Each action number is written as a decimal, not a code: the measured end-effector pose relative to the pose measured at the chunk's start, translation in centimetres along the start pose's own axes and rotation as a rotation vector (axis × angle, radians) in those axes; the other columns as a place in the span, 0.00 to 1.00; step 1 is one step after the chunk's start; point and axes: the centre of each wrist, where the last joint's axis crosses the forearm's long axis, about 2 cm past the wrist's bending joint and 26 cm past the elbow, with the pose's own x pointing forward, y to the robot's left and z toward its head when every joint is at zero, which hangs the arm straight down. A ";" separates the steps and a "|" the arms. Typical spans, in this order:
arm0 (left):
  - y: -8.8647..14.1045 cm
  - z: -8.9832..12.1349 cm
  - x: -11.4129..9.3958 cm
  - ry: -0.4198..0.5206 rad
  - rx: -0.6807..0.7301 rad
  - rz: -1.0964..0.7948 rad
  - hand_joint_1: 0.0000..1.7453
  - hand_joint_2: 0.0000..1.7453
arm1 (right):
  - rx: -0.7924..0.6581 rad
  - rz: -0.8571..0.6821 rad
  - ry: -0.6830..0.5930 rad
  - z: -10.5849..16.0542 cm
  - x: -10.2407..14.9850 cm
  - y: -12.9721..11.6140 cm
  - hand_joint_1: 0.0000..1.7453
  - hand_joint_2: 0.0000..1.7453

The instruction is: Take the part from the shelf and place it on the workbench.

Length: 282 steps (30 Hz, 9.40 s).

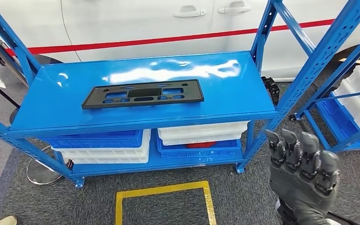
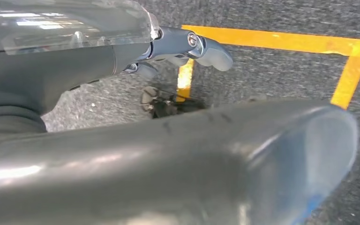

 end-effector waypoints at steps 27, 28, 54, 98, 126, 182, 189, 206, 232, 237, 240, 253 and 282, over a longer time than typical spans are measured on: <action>-0.1 0.0 0.0 -0.020 -0.014 0.004 0.00 0.00 | 0.094 -0.001 0.153 1.8 -2.5 1.5 0.00 0.00; -0.1 0.0 -0.1 -0.019 -0.011 0.005 0.00 0.00 | 0.095 -0.002 0.155 1.8 -2.5 1.5 0.00 0.00; -0.5 0.0 -0.1 -0.012 -0.004 0.022 0.00 0.00 | 0.111 0.003 0.171 2.5 -1.9 1.2 0.00 0.00; -0.9 0.4 -1.0 -0.001 0.016 -0.001 0.00 0.00 | 0.159 0.143 0.561 6.1 -11.0 4.4 0.00 1.00; -1.3 0.4 -1.0 0.002 -0.009 -0.013 0.00 0.00 | 0.633 0.727 0.568 8.9 -11.8 6.6 0.00 1.00; -1.1 0.5 -1.3 -0.011 -0.023 -0.076 0.00 0.00 | 0.954 1.381 0.618 9.0 -19.2 12.4 0.98 1.00; -1.0 0.5 -1.3 -0.010 -0.021 -0.070 0.00 0.00 | 1.001 1.376 0.635 9.4 -19.6 12.6 0.98 1.00; -0.9 0.6 -1.4 -0.086 -0.070 -0.087 0.00 0.00 | 1.019 1.339 0.607 9.5 -19.7 12.0 1.00 1.00; -0.4 0.3 -0.6 -0.183 -0.157 -0.031 0.00 0.00 | -0.090 -0.459 0.133 -1.3 -9.5 5.6 1.00 1.00; -0.7 0.0 0.0 -0.164 -0.159 -0.041 0.00 0.00 | -0.001 -0.515 0.143 -2.1 -8.3 5.6 1.00 1.00; -0.6 0.0 0.0 -0.154 -0.140 -0.046 0.00 0.00 | 0.020 -0.493 0.155 -1.8 -7.8 5.7 1.00 1.00; -0.6 -0.1 0.2 -0.153 -0.142 -0.029 0.00 0.00 | 0.129 -0.362 0.182 -0.1 -6.6 6.5 1.00 1.00; 1.7 0.6 -1.2 0.204 0.146 -0.031 0.00 0.00 | 0.168 -0.177 0.113 1.2 -2.7 1.5 1.00 1.00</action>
